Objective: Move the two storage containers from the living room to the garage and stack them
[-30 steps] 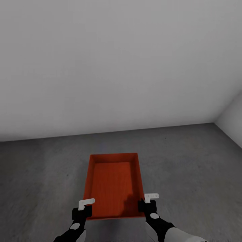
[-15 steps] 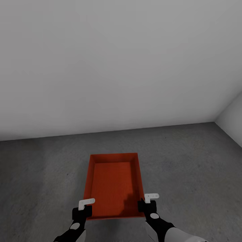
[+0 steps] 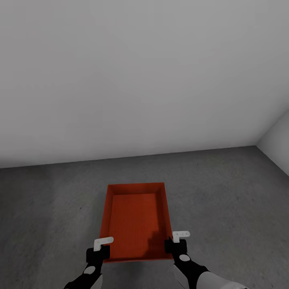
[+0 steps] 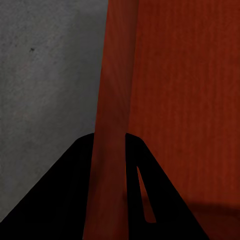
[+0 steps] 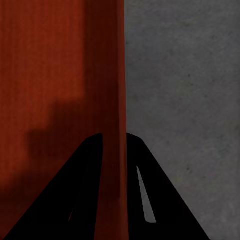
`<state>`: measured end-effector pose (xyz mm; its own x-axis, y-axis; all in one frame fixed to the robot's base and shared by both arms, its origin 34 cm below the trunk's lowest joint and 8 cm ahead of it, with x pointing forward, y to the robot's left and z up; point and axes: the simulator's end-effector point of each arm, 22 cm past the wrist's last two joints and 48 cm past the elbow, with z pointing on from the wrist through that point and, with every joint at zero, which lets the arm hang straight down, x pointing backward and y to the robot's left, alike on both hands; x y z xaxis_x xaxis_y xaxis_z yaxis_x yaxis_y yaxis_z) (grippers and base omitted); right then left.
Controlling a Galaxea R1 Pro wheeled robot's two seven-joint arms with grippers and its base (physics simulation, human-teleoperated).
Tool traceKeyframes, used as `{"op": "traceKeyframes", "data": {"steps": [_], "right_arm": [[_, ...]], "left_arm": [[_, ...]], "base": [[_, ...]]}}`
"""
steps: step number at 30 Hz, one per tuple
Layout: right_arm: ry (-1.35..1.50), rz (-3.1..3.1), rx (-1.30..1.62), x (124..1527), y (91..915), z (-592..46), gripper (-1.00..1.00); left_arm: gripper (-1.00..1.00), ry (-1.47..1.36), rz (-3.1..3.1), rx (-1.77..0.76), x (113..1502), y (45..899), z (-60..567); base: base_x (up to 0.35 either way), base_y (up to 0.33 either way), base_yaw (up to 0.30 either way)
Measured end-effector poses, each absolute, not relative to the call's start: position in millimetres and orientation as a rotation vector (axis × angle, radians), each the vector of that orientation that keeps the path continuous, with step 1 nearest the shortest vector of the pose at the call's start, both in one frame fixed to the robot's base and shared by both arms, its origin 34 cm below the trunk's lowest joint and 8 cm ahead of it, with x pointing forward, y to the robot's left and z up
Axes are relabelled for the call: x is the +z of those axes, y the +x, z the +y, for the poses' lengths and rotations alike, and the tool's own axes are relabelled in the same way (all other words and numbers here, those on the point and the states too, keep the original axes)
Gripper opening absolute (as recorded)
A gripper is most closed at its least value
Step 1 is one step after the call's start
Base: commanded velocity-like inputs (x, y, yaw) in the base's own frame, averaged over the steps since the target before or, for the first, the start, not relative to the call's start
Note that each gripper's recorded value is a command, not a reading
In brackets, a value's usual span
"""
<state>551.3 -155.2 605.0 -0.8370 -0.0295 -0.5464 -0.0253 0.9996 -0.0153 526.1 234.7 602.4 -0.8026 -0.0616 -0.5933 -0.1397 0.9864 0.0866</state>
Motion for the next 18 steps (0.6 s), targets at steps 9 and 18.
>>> {"op": "traceKeyframes", "data": {"steps": [9,18], "right_arm": [[-0.038,2.564,-0.011,604.8,550.8,-155.5,-1.00],[-0.038,2.563,-0.011,605.0,551.2,-155.5,-1.00]], "left_arm": [[-1.00,-0.136,2.504,0.168,602.2,525.9,234.6],[-1.00,-0.137,2.503,0.168,602.4,526.3,234.6]], "base": [[0.048,0.167,0.000],[0.002,0.008,0.000]]}}
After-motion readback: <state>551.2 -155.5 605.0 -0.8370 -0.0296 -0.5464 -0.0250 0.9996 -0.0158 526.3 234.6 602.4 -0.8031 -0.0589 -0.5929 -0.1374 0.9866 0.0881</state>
